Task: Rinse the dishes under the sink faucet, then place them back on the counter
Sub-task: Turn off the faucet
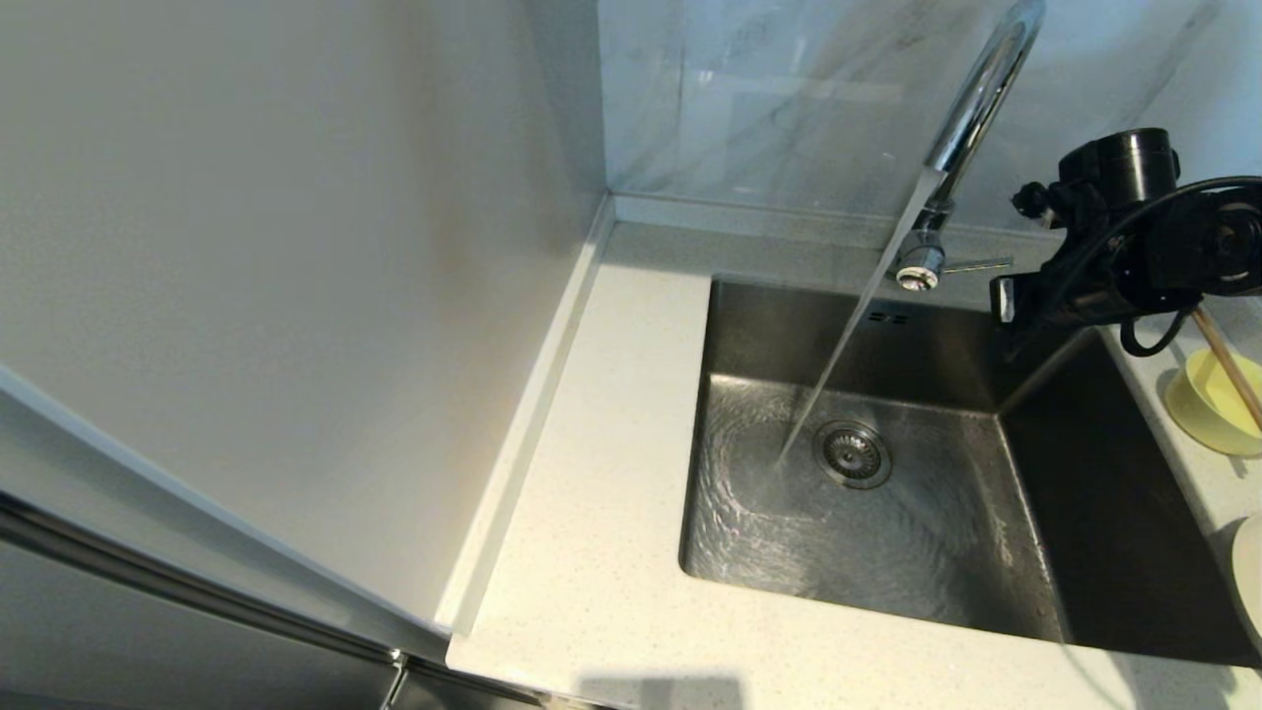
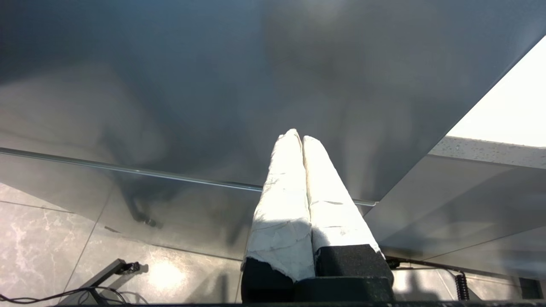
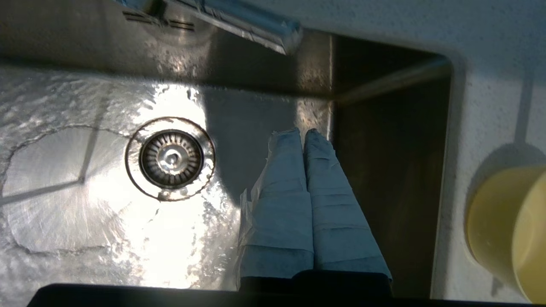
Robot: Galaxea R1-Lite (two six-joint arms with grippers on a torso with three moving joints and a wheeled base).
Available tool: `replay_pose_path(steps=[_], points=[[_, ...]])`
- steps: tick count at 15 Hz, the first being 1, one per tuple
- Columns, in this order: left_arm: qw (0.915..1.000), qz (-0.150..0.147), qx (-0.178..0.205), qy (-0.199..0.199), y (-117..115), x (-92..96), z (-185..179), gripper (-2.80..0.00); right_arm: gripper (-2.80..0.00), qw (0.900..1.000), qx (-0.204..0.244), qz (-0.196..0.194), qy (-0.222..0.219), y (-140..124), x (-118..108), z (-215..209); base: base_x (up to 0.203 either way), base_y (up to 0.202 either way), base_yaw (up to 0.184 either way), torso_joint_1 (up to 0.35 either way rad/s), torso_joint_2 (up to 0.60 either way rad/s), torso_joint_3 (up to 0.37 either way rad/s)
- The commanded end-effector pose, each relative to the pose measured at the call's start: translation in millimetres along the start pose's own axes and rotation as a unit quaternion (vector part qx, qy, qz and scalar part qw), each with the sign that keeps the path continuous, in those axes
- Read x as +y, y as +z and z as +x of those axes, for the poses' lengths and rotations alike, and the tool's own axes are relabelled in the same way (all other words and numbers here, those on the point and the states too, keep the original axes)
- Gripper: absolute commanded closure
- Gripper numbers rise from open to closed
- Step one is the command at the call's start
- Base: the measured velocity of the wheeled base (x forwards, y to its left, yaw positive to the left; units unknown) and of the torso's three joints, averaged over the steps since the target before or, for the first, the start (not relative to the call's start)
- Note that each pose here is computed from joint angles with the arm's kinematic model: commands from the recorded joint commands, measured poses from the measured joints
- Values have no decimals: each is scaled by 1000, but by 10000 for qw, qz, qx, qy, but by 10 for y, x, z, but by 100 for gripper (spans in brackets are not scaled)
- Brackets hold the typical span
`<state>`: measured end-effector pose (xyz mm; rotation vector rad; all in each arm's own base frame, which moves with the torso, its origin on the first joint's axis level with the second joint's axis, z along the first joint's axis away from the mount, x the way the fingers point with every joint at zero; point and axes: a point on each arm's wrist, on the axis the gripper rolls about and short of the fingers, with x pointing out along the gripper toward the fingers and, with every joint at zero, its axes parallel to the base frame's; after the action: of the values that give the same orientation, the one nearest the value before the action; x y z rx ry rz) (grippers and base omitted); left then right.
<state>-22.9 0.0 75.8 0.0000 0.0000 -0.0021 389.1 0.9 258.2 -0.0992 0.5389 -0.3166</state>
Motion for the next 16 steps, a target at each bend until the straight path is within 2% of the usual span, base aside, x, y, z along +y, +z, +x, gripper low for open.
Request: replay_pose_path(steps=[1,13,16], points=[[10000,0,0,0,0,0,0,0,0,10000,33,-17,-1,4,61,143,0,0,0,0,0,0],[10000,0,0,3,0,0,0,0,0,9987,-489,174,0,254,156,291,0,0,0,0,0,0],[10000,0,0,3,0,0,0,0,0,9963,-805,299,-74,296,180,362,0,0,0,0,0,0]])
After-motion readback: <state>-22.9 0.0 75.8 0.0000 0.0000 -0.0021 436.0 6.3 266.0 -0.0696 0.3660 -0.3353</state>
